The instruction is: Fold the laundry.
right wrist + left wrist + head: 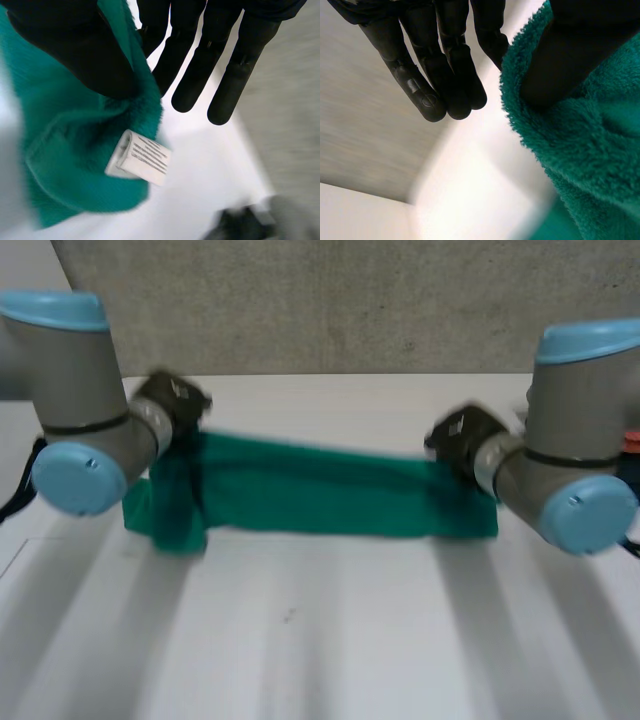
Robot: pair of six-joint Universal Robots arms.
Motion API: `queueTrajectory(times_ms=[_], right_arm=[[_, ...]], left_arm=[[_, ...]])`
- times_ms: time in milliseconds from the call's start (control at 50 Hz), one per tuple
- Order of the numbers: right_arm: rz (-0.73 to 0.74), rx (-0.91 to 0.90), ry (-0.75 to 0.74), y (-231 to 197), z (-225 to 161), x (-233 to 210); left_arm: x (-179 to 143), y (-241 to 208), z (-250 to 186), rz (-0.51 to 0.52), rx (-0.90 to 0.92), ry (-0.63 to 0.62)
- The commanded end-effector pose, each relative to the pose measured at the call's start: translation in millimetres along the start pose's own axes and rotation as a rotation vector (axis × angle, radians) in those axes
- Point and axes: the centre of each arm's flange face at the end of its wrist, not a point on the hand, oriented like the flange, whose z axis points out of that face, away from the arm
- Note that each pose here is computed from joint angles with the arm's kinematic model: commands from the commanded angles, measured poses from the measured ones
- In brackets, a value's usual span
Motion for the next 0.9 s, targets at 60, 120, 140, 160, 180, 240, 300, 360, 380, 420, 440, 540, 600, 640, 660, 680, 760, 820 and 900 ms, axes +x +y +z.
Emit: queueTrajectory(times_ms=[60,120,140,160,180,240,300,360,380,420,440,540,600,640,660,680,760,820,900], right_arm=[[0.185,0.600,0.608,-100.6,6.4,117.0],[0.180,0.734,0.666,-119.5,-4.6,129.1],[0.175,0.740,0.658,-120.6,-5.7,128.0],[0.166,0.741,0.632,-121.0,-6.3,123.6],[0.162,0.739,0.617,-120.5,-6.2,120.9],[0.152,0.702,0.553,-109.8,-1.2,107.7],[0.151,0.641,0.489,-92.1,6.8,90.7],[0.151,0.552,0.391,-66.8,16.7,62.6],[0.151,0.529,0.365,-60.1,18.6,55.3],[0.155,0.441,0.272,-34.6,25.3,29.1],[0.157,0.413,0.241,-26.2,27.2,20.1],[0.156,0.212,0.078,27.0,34.1,-29.2],[0.132,0.111,0.021,55.0,35.1,-46.3],[0.118,0.063,0.003,67.7,34.1,-49.6],[0.115,0.053,0.002,69.8,33.2,-48.8],[0.114,0.042,0.003,72.2,32.4,-47.5],[0.129,0.023,0.017,74.1,26.2,-39.1],[0.152,0.021,0.028,74.6,20.9,-32.7],[0.170,0.010,0.031,77.1,16.4,-29.0]], left_arm=[[-119.8,-113.7,-14.7,-0.047,0.600,-0.572],[-132.6,-137.2,-33.6,-0.049,0.765,-0.617],[-131.5,-138.1,-35.7,-0.042,0.775,-0.607],[-129.0,-136.4,-38.6,-0.035,0.777,-0.570],[-126.5,-133.9,-38.6,-0.032,0.767,-0.551],[-112.9,-113.7,-32.5,-0.037,0.671,-0.481],[-90.1,-82.4,-21.2,-0.050,0.539,-0.392],[-59.3,-45.7,-10.8,-0.057,0.412,-0.287],[-51.2,-37.1,-8.3,-0.056,0.385,-0.264],[-21.9,-7.0,-0.1,-0.055,0.298,-0.185],[-10.7,3.8,3.1,-0.056,0.268,-0.156],[48.6,60.9,12.6,-0.055,0.102,-0.004],[75.7,86.9,12.2,-0.052,0.012,0.069],[80.5,92.6,5.8,-0.052,-0.037,0.090],[79.3,91.5,3.1,-0.056,-0.047,0.090],[77.4,90.0,0.7,-0.057,-0.053,0.091],[61.4,78.5,-13.8,-0.086,-0.051,0.082],[46.2,66.5,-25.6,-0.144,-0.010,0.068],[27.1,60.6,-38.0,-0.241,0.019,0.059]])
